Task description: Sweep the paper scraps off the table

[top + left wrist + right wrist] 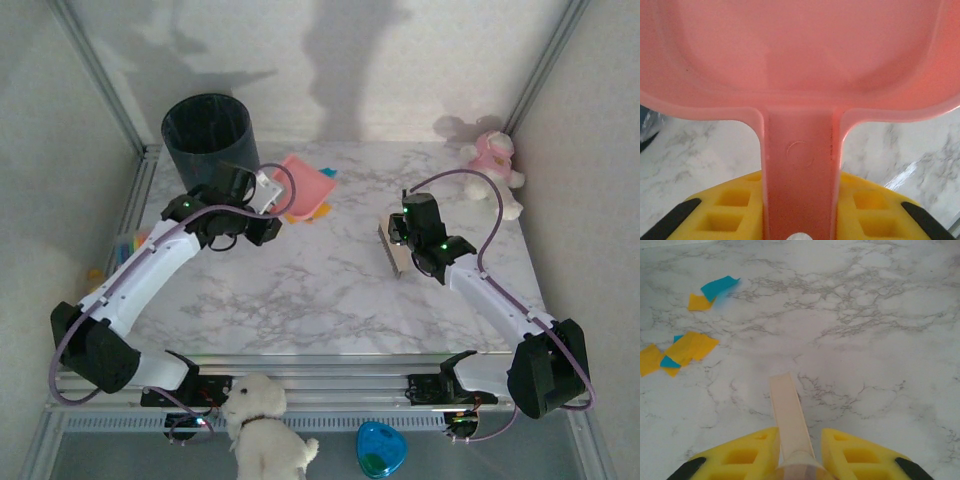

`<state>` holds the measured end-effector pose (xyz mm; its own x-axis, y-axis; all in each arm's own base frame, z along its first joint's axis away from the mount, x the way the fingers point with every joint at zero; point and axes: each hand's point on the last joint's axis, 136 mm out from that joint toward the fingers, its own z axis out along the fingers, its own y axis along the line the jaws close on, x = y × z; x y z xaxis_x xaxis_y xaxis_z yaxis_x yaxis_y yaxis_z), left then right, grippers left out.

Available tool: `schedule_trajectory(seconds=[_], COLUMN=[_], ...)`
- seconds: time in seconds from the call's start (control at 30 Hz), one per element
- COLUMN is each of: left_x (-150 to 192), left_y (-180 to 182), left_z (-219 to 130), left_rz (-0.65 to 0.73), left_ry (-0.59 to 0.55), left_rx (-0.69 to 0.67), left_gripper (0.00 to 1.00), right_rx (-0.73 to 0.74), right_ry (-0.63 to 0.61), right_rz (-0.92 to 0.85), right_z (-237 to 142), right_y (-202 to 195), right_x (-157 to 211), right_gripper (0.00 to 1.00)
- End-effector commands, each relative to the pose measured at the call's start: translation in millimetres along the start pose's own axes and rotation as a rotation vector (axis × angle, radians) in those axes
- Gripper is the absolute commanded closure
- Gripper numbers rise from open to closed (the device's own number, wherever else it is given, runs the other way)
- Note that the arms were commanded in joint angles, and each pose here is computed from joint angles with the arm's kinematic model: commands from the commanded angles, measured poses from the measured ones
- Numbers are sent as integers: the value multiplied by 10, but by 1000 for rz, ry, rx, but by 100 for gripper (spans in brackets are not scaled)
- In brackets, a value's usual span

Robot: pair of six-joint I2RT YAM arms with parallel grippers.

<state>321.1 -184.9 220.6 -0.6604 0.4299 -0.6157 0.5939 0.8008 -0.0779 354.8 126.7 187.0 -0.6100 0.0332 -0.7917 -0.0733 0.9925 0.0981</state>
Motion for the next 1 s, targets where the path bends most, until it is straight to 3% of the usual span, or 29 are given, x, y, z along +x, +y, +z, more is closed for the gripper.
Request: schedule_trajectory(seconds=[0.0, 0.43, 0.97], left_x=[296, 917, 1327], left_y=[17, 80, 237], left_z=[129, 398, 651], left_rz=[29, 41, 8], left_ry=[114, 341, 501], left_rx=[-18, -33, -66], left_gripper=[100, 100, 100], right_rx=[12, -20, -92], right_ry=[-82, -136, -215], right_rz=[-5, -77, -234], right_z=[-13, 235, 849], right_y=[2, 141, 518], right_x=[-312, -724, -1266], right_gripper=[100, 100, 100])
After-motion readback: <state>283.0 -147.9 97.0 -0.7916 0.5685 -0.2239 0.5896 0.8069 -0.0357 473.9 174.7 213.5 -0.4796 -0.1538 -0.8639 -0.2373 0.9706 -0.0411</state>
